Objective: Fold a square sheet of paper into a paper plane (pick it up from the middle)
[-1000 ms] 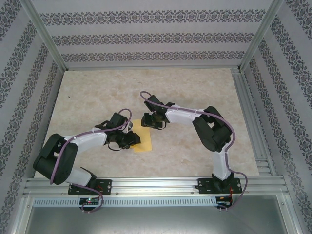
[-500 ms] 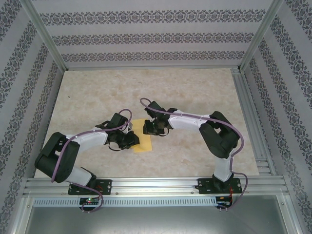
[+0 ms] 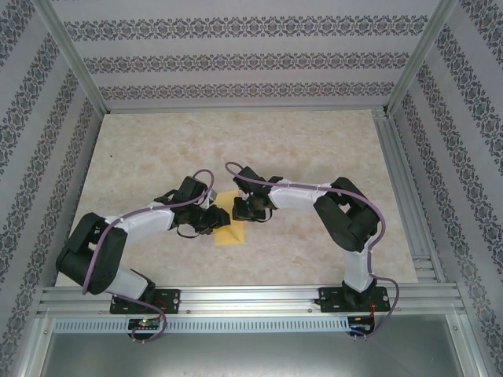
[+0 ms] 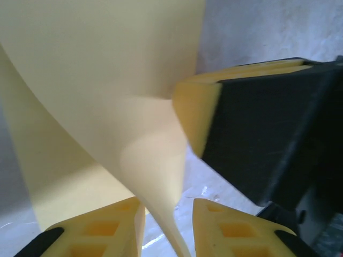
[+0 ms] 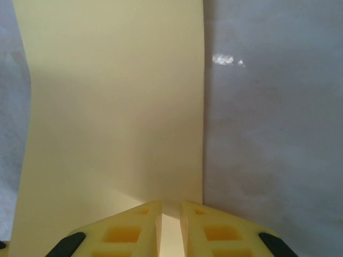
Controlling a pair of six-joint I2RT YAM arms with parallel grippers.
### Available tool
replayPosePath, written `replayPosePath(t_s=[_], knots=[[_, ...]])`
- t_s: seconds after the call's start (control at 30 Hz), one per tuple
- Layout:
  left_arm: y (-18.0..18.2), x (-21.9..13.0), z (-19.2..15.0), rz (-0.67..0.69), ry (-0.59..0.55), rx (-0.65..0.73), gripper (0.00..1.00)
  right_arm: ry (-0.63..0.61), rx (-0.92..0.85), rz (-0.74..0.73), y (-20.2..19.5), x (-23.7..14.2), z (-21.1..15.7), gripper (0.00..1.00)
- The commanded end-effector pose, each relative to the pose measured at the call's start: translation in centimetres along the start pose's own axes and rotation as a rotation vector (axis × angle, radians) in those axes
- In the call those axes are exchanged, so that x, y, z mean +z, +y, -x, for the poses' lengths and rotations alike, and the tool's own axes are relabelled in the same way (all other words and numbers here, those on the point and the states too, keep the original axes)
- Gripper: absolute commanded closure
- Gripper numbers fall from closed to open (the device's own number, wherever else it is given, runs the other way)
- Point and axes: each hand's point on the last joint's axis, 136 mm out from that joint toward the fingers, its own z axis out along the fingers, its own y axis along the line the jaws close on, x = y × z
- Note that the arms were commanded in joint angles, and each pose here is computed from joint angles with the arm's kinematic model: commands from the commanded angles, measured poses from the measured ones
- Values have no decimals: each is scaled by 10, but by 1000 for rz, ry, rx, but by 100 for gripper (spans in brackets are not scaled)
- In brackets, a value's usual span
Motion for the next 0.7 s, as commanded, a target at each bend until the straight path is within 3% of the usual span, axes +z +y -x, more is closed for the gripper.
replayPosePath(t_s=[0.0,0.27,0.67], knots=[[-25,-3,9,-69,-26,47,67,60,34,-19,-15,16,-18,81],[-29,2,20,-76,-49,47,52,35,58,73,-5,5,-9,77],[-31,10,29,-86,-59,39,38,-12,85,195,10,-18,7,71]])
